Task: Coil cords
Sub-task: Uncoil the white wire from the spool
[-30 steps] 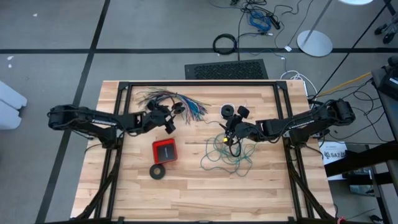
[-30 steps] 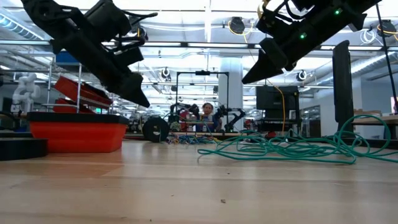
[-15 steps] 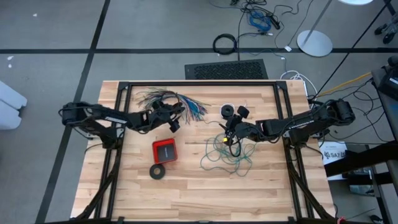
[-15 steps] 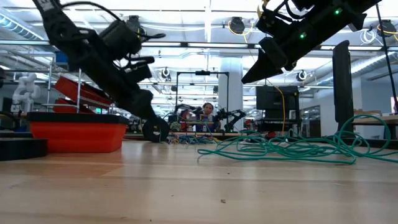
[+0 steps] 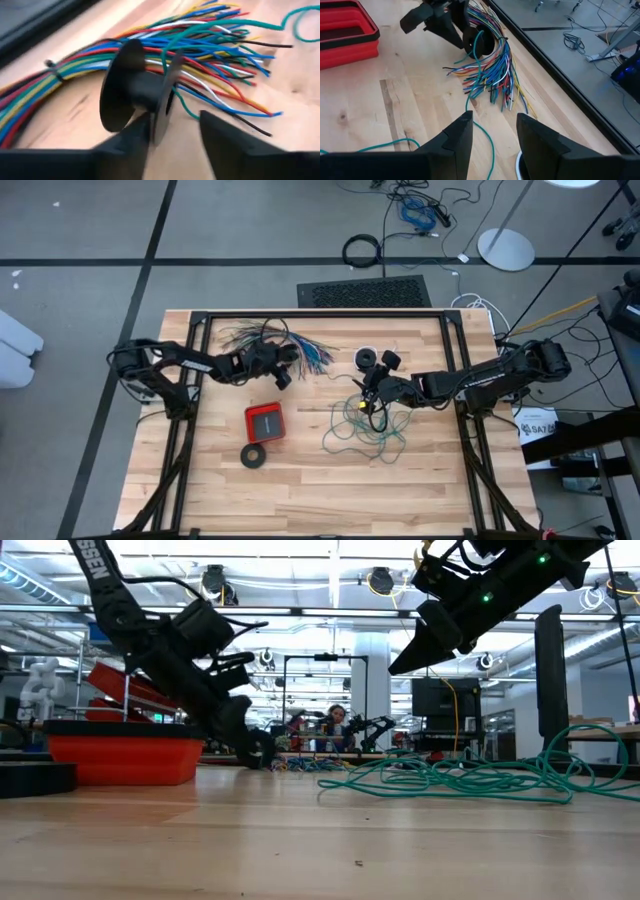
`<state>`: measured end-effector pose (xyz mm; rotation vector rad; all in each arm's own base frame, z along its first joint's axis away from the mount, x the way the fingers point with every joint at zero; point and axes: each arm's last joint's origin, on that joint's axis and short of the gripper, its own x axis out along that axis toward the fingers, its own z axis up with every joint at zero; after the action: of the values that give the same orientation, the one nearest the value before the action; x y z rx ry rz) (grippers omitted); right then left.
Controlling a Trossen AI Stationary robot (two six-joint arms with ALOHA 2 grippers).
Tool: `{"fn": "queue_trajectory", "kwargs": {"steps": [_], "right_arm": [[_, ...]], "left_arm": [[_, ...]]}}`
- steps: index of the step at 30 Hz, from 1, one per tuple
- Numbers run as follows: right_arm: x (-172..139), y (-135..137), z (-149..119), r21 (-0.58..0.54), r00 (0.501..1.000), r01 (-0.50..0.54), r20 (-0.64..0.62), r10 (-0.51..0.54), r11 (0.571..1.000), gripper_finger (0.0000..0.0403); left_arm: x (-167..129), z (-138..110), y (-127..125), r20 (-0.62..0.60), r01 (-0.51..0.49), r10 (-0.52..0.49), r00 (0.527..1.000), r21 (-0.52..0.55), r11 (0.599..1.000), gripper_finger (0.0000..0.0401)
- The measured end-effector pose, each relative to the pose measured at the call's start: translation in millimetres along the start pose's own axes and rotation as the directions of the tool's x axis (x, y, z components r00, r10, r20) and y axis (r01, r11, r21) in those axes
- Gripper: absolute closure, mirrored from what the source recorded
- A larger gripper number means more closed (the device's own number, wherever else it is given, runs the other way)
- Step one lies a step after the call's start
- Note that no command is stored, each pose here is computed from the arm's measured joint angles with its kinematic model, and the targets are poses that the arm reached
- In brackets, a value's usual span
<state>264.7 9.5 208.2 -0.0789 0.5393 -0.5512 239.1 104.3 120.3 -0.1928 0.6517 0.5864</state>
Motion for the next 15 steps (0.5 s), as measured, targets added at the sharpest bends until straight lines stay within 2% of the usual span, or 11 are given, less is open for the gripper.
{"fn": "queue_trajectory", "kwargs": {"steps": [4,7,11,15], "right_arm": [[0.0,0.0,0.0,-0.003,1.000,0.000,0.000,0.000,1.000,0.0262],[0.0,0.0,0.0,-0.003,1.000,0.000,0.000,0.000,1.000,0.0262],[0.1,0.1,0.0,-0.003,1.000,0.000,0.000,0.000,1.000,0.0262],[0.1,0.0,-0.2,0.000,1.000,-0.001,-0.002,0.001,1.000,0.0262]], "left_arm": [[0.9,0.7,3.8,-0.008,0.081,-0.082,0.997,-0.013,0.997,0.0332],[1.4,2.9,6.6,0.003,0.161,-0.161,0.987,-0.041,0.986,0.0382],[2.1,7.3,14.7,0.037,0.227,-0.224,0.974,-0.135,0.965,0.0393],[2.7,8.9,23.3,0.050,0.247,-0.241,0.969,-0.217,0.944,0.0392]]}}
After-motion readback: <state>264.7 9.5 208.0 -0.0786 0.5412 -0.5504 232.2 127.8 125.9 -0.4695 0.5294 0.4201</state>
